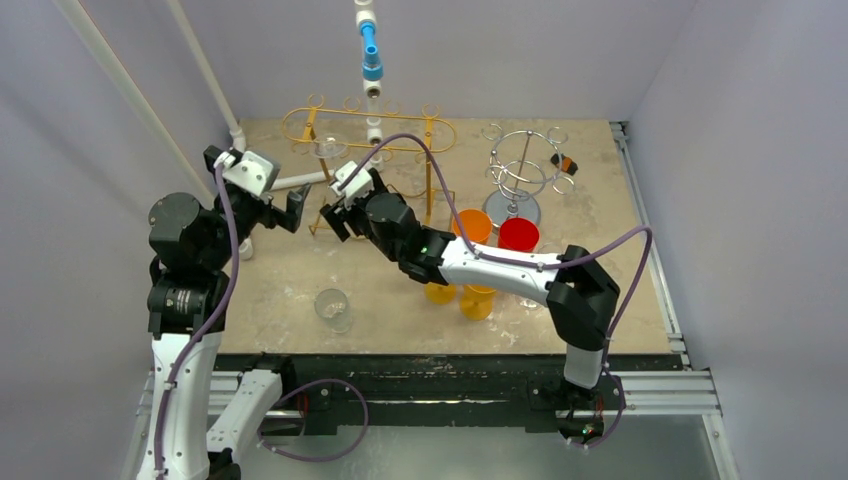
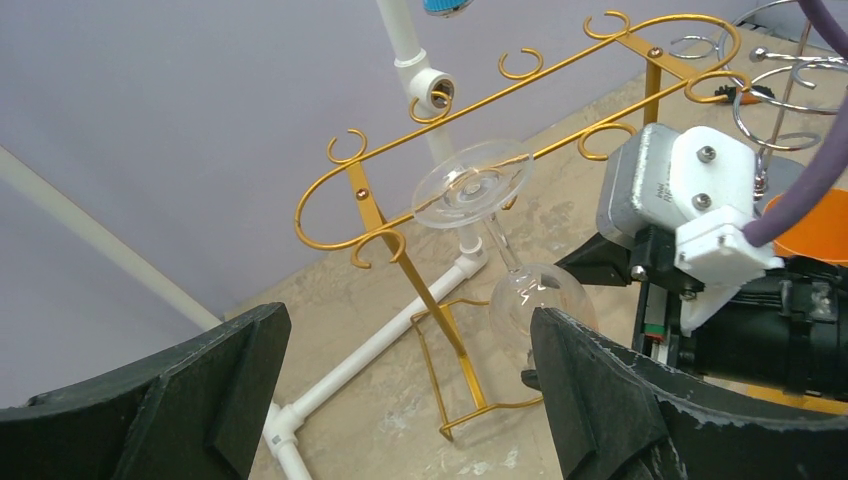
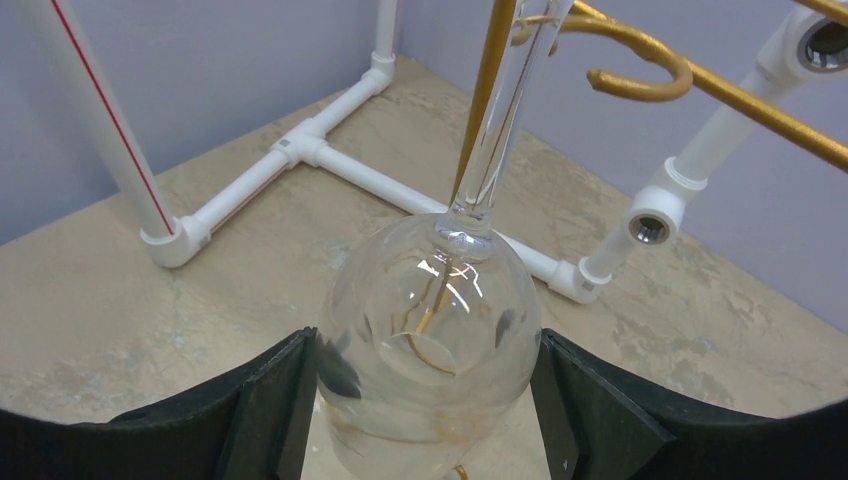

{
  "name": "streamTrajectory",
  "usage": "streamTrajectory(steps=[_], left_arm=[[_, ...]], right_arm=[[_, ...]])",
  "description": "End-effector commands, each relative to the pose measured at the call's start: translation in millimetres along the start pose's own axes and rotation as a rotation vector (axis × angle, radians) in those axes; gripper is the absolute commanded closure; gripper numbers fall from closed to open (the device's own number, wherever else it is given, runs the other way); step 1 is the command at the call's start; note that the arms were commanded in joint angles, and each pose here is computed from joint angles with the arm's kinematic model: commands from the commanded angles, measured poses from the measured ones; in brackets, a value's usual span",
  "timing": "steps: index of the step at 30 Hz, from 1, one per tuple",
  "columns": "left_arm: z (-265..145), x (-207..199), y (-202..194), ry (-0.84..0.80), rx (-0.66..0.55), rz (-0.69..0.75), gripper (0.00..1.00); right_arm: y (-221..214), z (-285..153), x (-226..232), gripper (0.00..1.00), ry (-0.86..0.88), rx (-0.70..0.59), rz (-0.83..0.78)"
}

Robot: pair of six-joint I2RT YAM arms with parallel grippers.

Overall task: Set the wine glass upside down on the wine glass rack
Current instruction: Turn the wine glass upside down at the wine rack.

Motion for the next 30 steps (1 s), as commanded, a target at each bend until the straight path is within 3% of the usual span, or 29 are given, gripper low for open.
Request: streamTrajectory(steps=[1,24,30], left_arm=[[3,2,4,0.003,-0.033,0.027,0.00],[6,3,5,-0.001,-0.033,0.025,0.00],[5,3,6,0.000,-0.034,0.027,0.00]], right_arm=[[29,2,-17,0.88,-0.036,-0.098,0.055],[21,20,-37,0.88,-0.045,-0.084,0.092],[11,25,-31,0.75,-0.030,-0.062,0.090]])
Point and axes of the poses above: each gripper's point midway between its finger pads, its own z axis out along the fingers, its own x axis along the line the jaws close on, y = z × x, the point moved 8 cm from there along -z, back along the fingers, and after that the axes turned 14 degrees about -z, right-handed, at the moved point
